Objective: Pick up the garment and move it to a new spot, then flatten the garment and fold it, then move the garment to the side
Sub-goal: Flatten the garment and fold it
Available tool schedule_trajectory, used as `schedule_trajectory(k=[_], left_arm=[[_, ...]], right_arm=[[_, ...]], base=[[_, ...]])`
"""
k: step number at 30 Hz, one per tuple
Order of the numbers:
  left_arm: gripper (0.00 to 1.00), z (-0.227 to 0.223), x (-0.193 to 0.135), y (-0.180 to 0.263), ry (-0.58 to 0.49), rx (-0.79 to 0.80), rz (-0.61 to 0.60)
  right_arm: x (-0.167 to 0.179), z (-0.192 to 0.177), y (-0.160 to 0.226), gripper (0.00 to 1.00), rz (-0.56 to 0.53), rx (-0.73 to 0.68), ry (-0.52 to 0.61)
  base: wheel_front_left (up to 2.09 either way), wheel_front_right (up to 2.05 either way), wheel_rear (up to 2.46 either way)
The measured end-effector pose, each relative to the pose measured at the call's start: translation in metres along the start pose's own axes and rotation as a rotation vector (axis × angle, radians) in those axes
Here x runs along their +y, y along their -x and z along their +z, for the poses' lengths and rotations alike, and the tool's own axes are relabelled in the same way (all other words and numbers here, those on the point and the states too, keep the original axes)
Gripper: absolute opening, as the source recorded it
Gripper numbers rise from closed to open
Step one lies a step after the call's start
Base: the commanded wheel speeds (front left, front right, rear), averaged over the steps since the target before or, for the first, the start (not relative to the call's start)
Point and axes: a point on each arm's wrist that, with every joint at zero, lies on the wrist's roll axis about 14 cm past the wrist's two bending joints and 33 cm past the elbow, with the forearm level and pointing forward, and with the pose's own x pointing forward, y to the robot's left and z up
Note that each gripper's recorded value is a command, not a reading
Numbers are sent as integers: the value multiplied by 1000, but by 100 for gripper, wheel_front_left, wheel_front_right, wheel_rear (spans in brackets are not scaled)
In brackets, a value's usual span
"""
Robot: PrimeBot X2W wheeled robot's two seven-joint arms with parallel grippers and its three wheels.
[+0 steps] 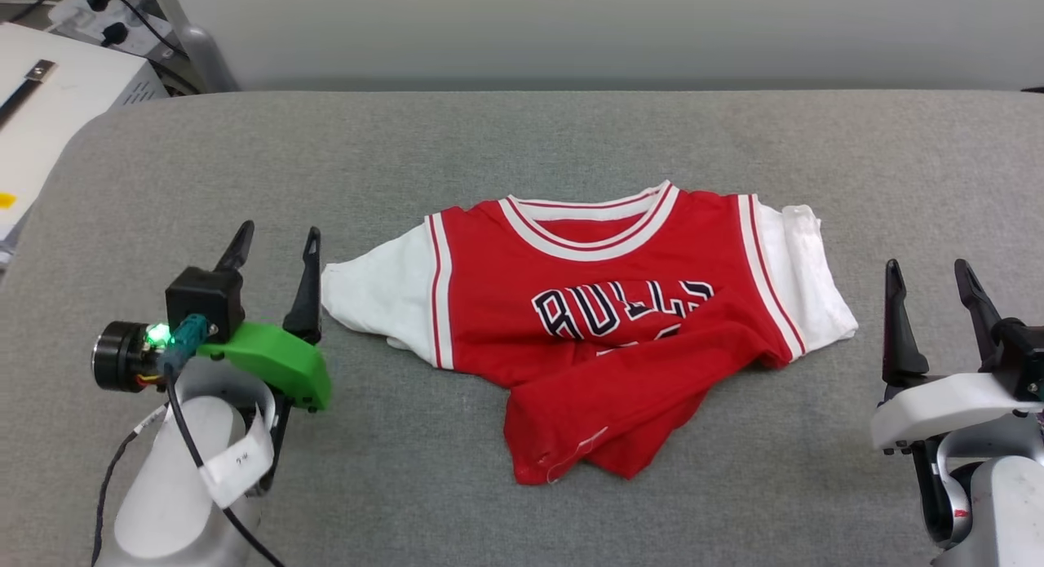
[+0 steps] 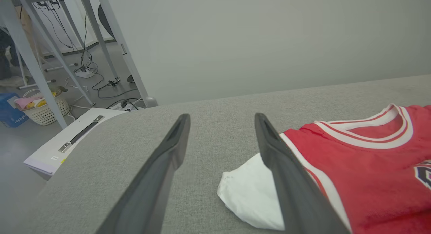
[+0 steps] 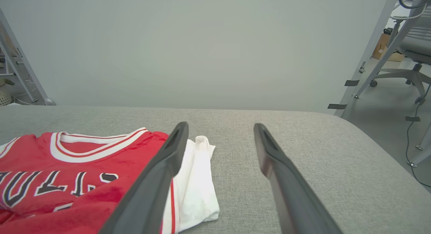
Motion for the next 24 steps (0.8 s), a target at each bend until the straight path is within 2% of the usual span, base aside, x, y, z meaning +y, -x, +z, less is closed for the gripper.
schedule_trajectory(k=[8,15,20,24], left_arm=[[100,29,-1,58,65,-132,68],[100,31,1,94,99,-153,128],[100,31,4,93,78,-156,137],[100,25,5,84,75,-140,132]], right_arm=[[19,6,2,100,49,4,-11],[33,0,4,100,92,56,-14],[35,-26,-3,100,140,215,71],[31,-33,-30,100,134,341,97]], base=[[0,0,0],[0,0,0],[0,0,0],[0,0,0]])
